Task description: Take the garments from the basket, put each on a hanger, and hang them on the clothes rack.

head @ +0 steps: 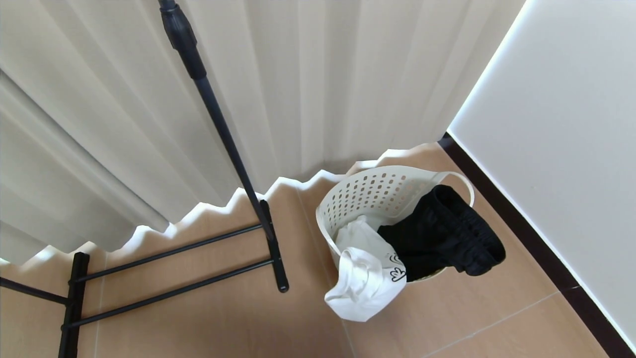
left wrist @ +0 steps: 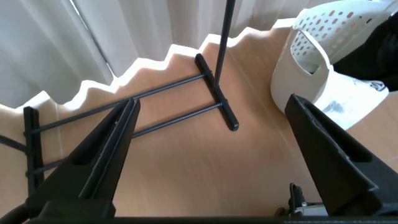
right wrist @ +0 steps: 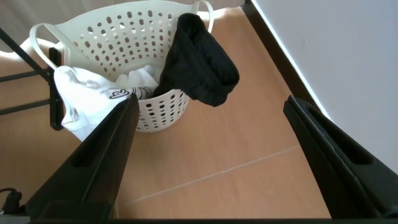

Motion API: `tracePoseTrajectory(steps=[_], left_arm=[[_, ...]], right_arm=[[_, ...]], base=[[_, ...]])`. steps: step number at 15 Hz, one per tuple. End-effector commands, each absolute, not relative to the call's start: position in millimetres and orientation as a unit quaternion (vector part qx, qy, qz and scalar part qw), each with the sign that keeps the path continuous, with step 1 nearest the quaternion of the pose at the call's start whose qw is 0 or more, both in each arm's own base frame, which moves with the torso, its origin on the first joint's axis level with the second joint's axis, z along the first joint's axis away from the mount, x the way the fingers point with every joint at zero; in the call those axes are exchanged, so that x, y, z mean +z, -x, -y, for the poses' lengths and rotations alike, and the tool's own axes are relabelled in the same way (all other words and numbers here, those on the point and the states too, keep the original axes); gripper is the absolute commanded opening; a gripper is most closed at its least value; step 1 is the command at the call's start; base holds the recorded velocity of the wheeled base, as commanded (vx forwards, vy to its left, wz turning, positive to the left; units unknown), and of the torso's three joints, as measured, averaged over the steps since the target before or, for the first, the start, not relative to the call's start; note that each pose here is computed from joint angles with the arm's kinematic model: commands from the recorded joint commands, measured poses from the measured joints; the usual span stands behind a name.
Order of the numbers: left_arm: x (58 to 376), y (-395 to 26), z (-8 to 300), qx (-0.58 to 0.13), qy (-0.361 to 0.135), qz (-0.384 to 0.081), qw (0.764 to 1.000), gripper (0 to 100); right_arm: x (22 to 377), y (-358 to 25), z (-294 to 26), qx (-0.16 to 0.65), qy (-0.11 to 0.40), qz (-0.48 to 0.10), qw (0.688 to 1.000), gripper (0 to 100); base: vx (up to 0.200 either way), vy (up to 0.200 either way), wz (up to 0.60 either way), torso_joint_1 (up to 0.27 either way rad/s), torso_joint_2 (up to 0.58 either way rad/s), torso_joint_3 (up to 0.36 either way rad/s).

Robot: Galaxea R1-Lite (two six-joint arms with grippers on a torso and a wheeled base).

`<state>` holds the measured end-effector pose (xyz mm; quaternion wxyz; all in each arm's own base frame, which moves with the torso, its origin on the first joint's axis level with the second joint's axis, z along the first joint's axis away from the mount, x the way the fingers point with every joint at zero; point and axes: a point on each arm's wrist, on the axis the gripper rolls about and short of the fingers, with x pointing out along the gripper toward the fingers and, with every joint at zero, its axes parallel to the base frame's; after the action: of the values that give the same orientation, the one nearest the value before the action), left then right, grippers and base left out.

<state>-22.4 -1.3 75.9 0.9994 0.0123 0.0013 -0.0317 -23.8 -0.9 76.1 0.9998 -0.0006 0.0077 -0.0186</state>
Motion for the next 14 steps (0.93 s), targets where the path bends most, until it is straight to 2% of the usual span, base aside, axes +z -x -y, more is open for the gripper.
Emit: tracePoseTrajectory(steps=[1,3,12,14], left_arm=[[76.0,22.3,1.3,-0.031,-0.012,-0.002,0.999,100],[76.0,22.3,1.3,-0.031,-0.011,-0.002,0.999,100],[76.0,22.3,1.3,-0.031,-0.011,-0.002,0.999,100],[76.0,22.3,1.3,-0.031,-0.011,-0.002,0.999,100]], right_arm=[[76.0,23.8,0.9,-0.019,0.001,-0.008,1.0,100],[76.0,23.8,0.9,-0.018,0.001,-0.008,1.0,100],[76.0,23.8,0.9,-0.018,-0.001,-0.008,1.0,100],[77.6,23.5,1.0,-0.016,0.029,-0.03,0.999,100]], base=[[0.2,0.0,0.0,0.007,0.01,0.002],[0.2,0.0,0.0,0.0,0.0,0.0],[0.0,0.0,0.0,0.0,0.0,0.0],[0.0,0.0,0.0,0.0,0.0,0.0]])
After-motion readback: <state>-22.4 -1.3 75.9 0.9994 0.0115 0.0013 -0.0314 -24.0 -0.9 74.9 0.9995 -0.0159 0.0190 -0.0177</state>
